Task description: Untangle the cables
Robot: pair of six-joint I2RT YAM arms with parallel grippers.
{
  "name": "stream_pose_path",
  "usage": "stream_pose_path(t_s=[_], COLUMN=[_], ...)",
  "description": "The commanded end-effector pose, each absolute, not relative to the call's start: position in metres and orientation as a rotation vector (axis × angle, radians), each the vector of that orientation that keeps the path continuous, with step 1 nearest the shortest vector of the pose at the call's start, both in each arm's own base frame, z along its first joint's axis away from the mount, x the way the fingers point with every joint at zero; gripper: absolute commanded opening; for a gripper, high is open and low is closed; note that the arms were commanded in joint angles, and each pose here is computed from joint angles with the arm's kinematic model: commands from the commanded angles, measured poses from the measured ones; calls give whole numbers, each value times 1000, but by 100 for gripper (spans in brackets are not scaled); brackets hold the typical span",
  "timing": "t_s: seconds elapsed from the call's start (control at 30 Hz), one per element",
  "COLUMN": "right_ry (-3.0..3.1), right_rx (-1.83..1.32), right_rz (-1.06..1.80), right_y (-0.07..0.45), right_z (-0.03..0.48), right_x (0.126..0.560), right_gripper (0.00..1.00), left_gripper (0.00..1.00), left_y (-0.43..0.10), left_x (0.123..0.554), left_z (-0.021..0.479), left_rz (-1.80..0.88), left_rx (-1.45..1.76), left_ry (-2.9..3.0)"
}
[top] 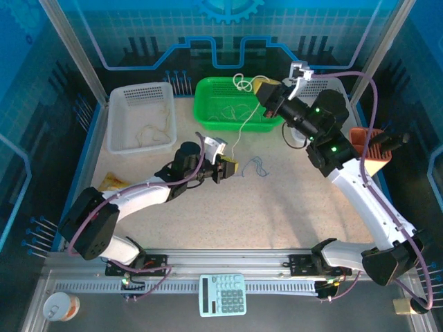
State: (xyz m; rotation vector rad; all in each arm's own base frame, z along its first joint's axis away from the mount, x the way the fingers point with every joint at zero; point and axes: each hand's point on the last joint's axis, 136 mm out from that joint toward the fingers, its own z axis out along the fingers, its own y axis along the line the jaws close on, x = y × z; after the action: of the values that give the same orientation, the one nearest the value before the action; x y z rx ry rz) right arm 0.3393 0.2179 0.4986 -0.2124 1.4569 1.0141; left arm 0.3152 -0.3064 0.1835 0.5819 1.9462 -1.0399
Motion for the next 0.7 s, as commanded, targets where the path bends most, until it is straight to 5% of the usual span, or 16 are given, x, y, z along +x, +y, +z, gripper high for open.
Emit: stream_pose_path(t_s=[0.0,0.5,0.67], right_ry=[1324,1326,1370], right_rx=[-189,-148,-94], right_rz=[1009,948,920], right_y=[199,193,197], right_z=[544,547,525], right_x=[327,356,385], right_gripper=[0,0,0], left_gripper=[26,28,40], left_y=[-310,-301,-290], left_x=[308,301,308], left_z=[169,151,167], left_rz=[-1091,-1071,-1000], left_rx=[577,549,490], left_ry=[1968,2009,1991])
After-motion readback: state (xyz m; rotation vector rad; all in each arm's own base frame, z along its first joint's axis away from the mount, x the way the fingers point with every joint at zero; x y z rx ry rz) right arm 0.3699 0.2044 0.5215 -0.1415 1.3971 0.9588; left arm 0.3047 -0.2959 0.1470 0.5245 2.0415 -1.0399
